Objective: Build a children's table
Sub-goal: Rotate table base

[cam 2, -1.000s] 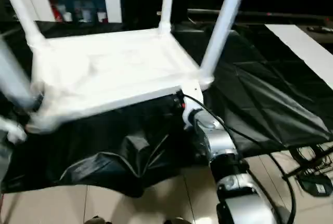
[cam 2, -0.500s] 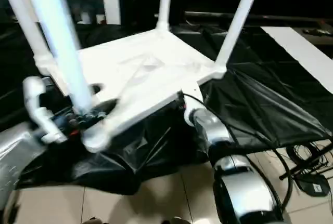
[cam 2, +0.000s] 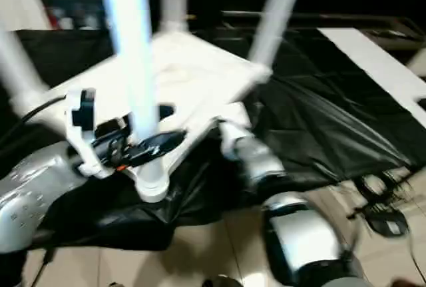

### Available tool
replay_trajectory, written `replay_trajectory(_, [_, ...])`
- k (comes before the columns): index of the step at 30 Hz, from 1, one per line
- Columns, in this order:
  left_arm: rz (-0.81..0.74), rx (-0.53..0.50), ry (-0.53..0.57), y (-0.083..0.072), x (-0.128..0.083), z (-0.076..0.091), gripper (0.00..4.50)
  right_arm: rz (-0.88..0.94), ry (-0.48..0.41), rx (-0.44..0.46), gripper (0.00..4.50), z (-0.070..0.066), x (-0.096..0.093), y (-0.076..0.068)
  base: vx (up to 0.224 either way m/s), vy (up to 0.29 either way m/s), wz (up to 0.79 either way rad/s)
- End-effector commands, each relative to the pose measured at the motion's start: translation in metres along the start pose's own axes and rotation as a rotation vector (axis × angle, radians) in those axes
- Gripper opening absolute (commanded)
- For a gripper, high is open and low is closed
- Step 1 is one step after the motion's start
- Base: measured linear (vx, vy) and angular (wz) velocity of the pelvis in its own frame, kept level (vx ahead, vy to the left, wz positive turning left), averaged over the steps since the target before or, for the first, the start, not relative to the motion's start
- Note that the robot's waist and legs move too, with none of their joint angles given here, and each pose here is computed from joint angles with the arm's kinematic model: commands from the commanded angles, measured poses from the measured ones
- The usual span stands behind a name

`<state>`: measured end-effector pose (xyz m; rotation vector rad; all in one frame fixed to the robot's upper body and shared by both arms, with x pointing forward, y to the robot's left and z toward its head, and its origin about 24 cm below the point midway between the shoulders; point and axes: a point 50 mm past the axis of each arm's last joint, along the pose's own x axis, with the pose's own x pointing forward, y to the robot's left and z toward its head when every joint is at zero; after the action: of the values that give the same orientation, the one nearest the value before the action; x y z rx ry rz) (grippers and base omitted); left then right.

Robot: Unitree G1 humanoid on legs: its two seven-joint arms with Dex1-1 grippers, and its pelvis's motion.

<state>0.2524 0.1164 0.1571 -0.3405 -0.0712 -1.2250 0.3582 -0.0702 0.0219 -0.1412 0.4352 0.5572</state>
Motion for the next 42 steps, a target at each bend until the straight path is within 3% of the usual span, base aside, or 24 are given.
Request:
replay_trajectory(1, [-0.091, 0.03, -0.01, -0.01, 0.018, 0.005, 4.4, 0.114, -0.079, -0.062, 3.18, 0.027, 0.009, 0.028, 0.0, 0.0, 0.0])
replay_trajectory(8, [-0.056, 0.064, -0.019, -0.002, 0.029, 0.005, 4.4, 0.141, -0.1, -0.07, 3.18, 0.035, 0.012, 0.036, 0.0, 0.0, 0.0])
replay_trajectory(12, [0.084, 0.128, 0.022, 0.017, 0.034, 0.0, 4.4, 0.14, -0.113, -0.081, 3.18, 0.037, 0.012, 0.036, 0.0, 0.0, 0.0])
replay_trajectory(14, [0.298, 0.201, 0.109, 0.046, 0.029, -0.004, 4.4, 0.071, -0.132, -0.073, 3.18, 0.039, 0.01, 0.024, 0.0, 0.0, 0.0])
replay_trajectory(15, [0.298, 0.201, 0.109, 0.046, 0.029, -0.004, 4.4, 0.071, -0.132, -0.073, 3.18, 0.039, 0.01, 0.024, 0.0, 0.0, 0.0])
replay_trajectory(17, [0.451, 0.295, 0.201, 0.069, 0.018, -0.007, 4.4, 0.029, -0.148, -0.063, 3.18, 0.038, 0.005, 0.009, 0.0, 0.0, 0.0])
replay_trajectory(19, [0.524, 0.344, 0.237, 0.08, 0.013, -0.006, 4.4, 0.012, -0.155, -0.054, 3.18, 0.036, 0.002, 0.001, 0.0, 0.0, 0.0])
replay_trajectory(20, [0.599, 0.382, 0.246, 0.091, 0.007, -0.002, 4.4, -0.002, -0.163, -0.047, 3.18, 0.034, -0.002, -0.01, 0.0, 0.0, 0.0])
replay_trajectory(26, [0.756, 0.461, 0.211, 0.109, 0.005, 0.009, 4.4, -0.02, -0.181, -0.064, 3.18, 0.022, -0.02, -0.039, 0.0, 0.0, 0.0])
replay_trajectory(30, [0.717, 0.441, 0.131, 0.105, 0.011, 0.01, 4.4, -0.024, -0.202, -0.068, 3.18, 0.017, -0.03, -0.049, 0.0, 0.0, 0.0])
replay_trajectory(33, [0.614, 0.321, -0.035, 0.083, 0.012, 0.008, 4.4, -0.015, -0.234, -0.059, 3.18, 0.011, -0.045, -0.051, 0.0, 0.0, 0.0])
replay_trajectory(38, [0.598, 0.299, -0.036, 0.065, -0.004, -0.01, 4.4, -0.043, -0.267, -0.015, 3.18, 0.006, -0.061, -0.05, 0.0, 0.0, 0.0])
replay_trajectory(41, [0.699, 0.307, -0.02, 0.055, -0.036, -0.028, 4.4, -0.057, -0.275, 0.021, 3.18, -0.005, -0.077, -0.047, 0.0, 0.0, 0.0])
replay_trajectory(42, [0.699, 0.307, -0.02, 0.055, -0.036, -0.028, 4.4, -0.057, -0.275, 0.021, 3.18, -0.005, -0.077, -0.047, 0.0, 0.0, 0.0])
